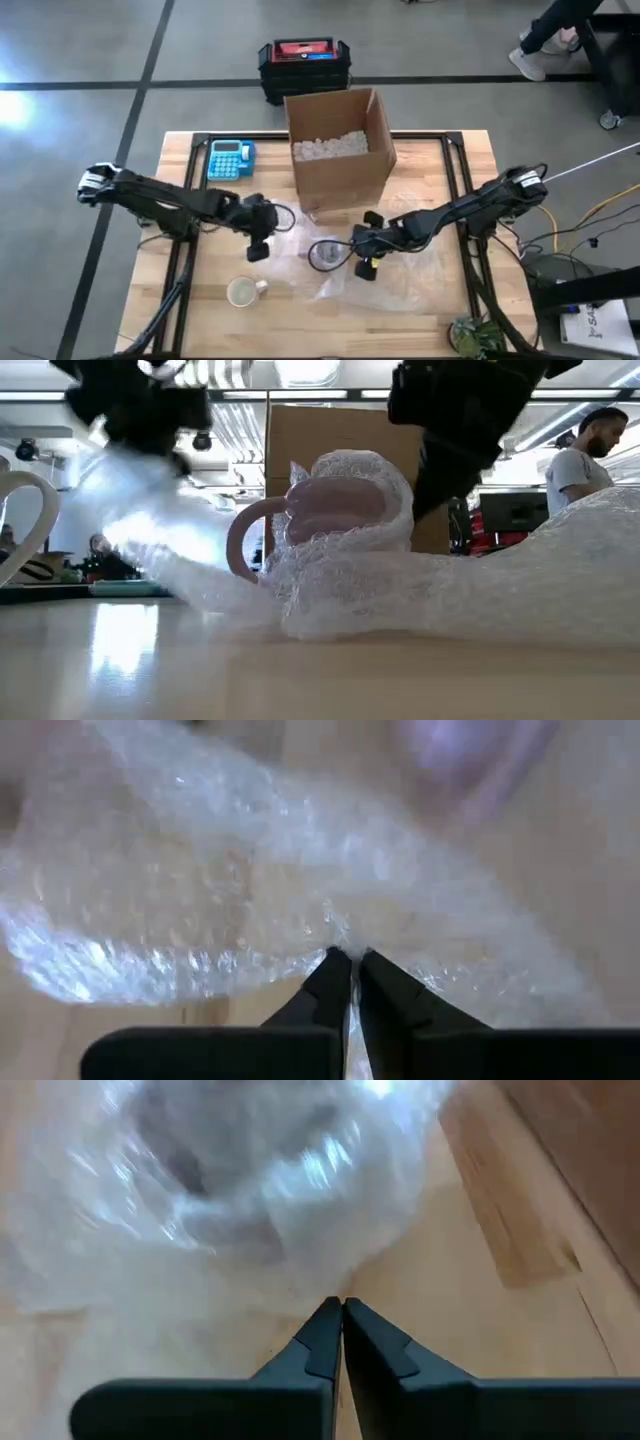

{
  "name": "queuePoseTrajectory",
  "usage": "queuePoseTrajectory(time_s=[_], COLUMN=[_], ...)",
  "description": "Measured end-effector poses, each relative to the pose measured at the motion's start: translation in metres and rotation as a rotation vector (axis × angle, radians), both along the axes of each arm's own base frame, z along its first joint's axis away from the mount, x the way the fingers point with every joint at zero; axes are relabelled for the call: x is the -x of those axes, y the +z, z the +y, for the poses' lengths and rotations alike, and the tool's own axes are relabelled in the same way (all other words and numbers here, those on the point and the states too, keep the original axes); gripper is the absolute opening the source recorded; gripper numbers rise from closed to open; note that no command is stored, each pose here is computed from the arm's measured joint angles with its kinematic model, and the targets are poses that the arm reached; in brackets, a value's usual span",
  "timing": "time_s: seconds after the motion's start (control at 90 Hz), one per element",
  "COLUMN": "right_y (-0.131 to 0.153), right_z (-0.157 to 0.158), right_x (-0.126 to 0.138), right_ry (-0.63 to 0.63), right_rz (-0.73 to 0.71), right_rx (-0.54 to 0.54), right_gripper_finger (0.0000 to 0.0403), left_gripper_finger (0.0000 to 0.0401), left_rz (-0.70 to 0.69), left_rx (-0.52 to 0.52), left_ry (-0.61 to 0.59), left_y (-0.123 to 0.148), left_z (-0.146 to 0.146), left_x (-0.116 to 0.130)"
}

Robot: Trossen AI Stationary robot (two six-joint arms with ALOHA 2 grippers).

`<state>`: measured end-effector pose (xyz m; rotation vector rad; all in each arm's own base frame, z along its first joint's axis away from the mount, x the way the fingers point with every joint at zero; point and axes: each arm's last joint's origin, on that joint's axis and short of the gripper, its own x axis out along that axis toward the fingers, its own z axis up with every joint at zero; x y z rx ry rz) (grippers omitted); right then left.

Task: Wrap mug
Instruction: Wrap the purple mug with bubble wrap

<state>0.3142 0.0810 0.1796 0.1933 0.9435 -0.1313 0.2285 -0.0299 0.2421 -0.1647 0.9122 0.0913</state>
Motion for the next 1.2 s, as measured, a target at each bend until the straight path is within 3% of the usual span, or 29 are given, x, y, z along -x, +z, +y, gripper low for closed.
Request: queuePoseTrajectory(time_s=[0.222, 0.422, 0.622, 0.811, 1.022, 1.2], right_y=[0.002, -0.011, -0.012, 0.025, 0.061, 0.054], right_z=[0.002, 0.003, 0.002, 0.0, 0.003, 0.006], right_x=[-0.009, -0.014, -0.013, -0.005, -0.014, -0.031], right_ry=[0.013, 0.012, 0.031, 0.045, 0.11, 0.16], right_rz=[-0.086, -0.065, -0.048, -0.012, -0.113, -0.219], right_rx=[-0.012, -0.004, 0.014, 0.034, 0.062, 0.093], right_gripper_finger=[0.0, 0.0, 0.0, 0.0, 0.0, 0.0], left_gripper_finger=[0.0, 0.0, 0.0, 0.0, 0.0, 0.0], left_rz=[-0.296, -0.379, -0.336, -0.3, -0.308, -0.324], left_rx=[0.068, 0.093, 0.081, 0.089, 0.08, 0.072], left_ry=[-0.115, -0.191, -0.2, -0.228, -0.239, -0.249], left_y=[0.019, 0.005, -0.018, -0.03, -0.028, -0.025], left_z=[-0.007, -0.014, -0.019, -0.023, -0.024, -0.024], left_x=[-0.025, -0.06, -0.095, -0.116, -0.117, -0.117])
